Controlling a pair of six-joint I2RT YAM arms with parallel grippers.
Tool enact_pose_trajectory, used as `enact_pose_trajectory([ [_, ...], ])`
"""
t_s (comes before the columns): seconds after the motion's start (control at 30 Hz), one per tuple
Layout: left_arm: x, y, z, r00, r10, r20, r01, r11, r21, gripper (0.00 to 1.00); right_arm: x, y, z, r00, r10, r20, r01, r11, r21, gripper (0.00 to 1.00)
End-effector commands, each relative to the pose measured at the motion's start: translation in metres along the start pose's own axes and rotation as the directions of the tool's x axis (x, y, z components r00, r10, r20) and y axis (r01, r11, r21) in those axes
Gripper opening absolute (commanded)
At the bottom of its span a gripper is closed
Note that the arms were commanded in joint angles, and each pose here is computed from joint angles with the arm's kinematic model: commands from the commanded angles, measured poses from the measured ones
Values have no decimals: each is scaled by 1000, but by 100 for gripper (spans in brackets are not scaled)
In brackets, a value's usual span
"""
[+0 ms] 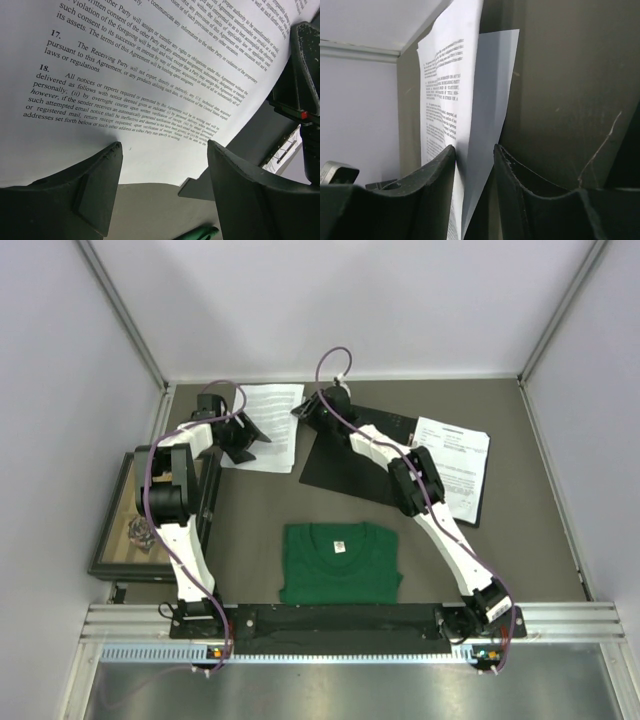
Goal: Put the files into the folder
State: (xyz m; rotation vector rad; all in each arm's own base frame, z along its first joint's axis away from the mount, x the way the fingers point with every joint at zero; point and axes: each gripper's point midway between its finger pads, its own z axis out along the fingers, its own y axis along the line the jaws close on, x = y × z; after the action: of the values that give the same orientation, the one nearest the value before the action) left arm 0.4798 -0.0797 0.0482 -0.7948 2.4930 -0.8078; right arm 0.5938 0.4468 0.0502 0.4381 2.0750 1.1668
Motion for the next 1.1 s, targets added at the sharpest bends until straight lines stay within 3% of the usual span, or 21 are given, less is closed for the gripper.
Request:
enact_pose_trajectory([
  [0.0, 10, 3, 5, 999, -16, -30, 16, 1000, 12, 73, 28, 21, -15, 997, 3, -83, -4, 1000, -20, 38],
  [0.4, 22, -1, 6, 999, -14, -49, 15, 1000, 23, 73, 28, 42, -49, 981, -152, -117, 145, 987, -66, 40],
  [0.47, 23, -1, 5, 999, -13, -51, 14, 1000, 24, 73, 22, 50, -47, 979, -180, -96, 171, 981, -96, 34],
  [0.5, 24, -1, 6, 999, -11, -52, 12, 1000, 26, 73, 25, 44, -43, 978, -184, -99, 175, 980, -92, 25],
  [0.53, 25, 0, 5, 998, -14, -56, 16, 1000, 25, 73, 23, 46, -41, 978, -185, -96, 175, 980, -99, 22],
  [0.77, 26, 0, 4, 998, -1, -59, 3, 1000, 22, 74, 13, 51, -43, 972, -224, -73, 219, 973, -73, 13],
  [0.87, 25, -1, 5, 998, -4, -61, 5, 1000, 26, 74, 4, 55, -51, 963, -263, -53, 260, 964, -54, 0],
  [1.07, 24, -12, -2, 998, 35, -62, -31, 997, 67, 77, -4, 80, -62, 958, -284, -45, 279, 956, -86, 0],
])
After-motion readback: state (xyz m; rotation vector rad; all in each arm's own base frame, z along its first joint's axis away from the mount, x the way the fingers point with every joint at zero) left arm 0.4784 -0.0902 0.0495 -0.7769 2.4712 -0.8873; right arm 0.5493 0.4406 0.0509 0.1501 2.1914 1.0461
